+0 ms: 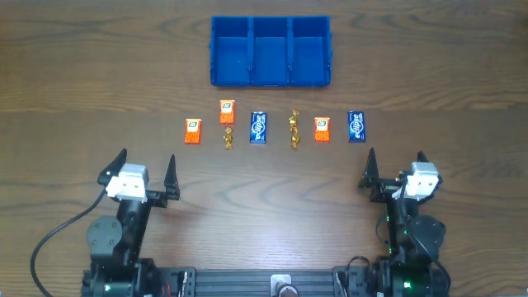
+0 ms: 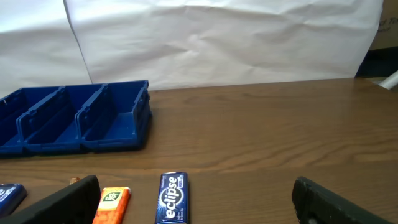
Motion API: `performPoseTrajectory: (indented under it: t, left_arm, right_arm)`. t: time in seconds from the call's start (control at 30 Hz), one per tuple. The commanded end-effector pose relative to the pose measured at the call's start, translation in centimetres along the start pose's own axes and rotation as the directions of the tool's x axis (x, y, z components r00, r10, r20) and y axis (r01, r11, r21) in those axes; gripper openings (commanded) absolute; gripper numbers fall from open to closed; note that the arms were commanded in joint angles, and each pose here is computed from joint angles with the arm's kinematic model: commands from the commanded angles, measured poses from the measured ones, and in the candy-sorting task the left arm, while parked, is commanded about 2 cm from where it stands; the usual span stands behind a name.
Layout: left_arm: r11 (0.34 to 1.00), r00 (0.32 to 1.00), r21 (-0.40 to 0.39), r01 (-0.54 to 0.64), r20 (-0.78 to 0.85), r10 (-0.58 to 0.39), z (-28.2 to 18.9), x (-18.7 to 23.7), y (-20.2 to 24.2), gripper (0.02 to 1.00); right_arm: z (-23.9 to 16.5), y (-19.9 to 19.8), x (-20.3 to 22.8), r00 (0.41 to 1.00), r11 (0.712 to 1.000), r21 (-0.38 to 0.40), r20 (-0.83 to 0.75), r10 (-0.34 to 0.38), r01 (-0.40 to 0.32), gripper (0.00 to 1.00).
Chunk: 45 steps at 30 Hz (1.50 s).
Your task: Sort Candies Into Trays
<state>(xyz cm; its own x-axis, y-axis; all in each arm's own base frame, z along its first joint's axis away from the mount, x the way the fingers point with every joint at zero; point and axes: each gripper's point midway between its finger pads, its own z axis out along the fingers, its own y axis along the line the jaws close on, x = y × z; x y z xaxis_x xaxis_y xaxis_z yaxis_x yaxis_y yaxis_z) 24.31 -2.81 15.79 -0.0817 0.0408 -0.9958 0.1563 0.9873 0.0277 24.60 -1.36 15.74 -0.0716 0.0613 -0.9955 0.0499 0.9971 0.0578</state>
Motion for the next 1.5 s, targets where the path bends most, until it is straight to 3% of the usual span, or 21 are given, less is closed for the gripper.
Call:
performPoseTrajectory:
  t: [0.03,1.07,1.17,1.37,1.5]
  left_arm:
    - [0.999,0.999,0.042,-0.002,-0.049,0.004,0.1,1.7,-0.8,0.998]
    - [0.999,0.999,0.042,-0.002,-0.049,0.004,0.1,1.7,-0.8,0.998]
    - [1.0,0.999,-0.001,-0.017,-0.045,0.017,0.1,1.6,0.0,1.0]
    - [0.995,0.994,0.035,0.093,-0.066,-0.091,0.2,1.9,-0.9,0.998]
    - [0.993,0.991,0.075,0.097,-0.098,-0.089,0.3,0.6,-1.8,0.998]
  right_arm:
    - [-0.1,-0.1,0.1,1.0,1.0,0.001,-0.001,-0.015,0.015,0.998]
    - [-0.1,-0.1,0.1,1.0,1.0,0.001,-0.001,-0.015,0.015,0.998]
    - [-0.1,-0.1,0.1,1.0,1.0,0.001,-0.001,-0.015,0.015,0.998]
    - [-0.1,-0.1,0.1,1.0,1.0,0.001,-0.001,-0.015,0.015,0.998]
    - [-0.1,-0.1,0.1,1.0,1.0,0.001,-0.001,-0.015,0.015,0.998]
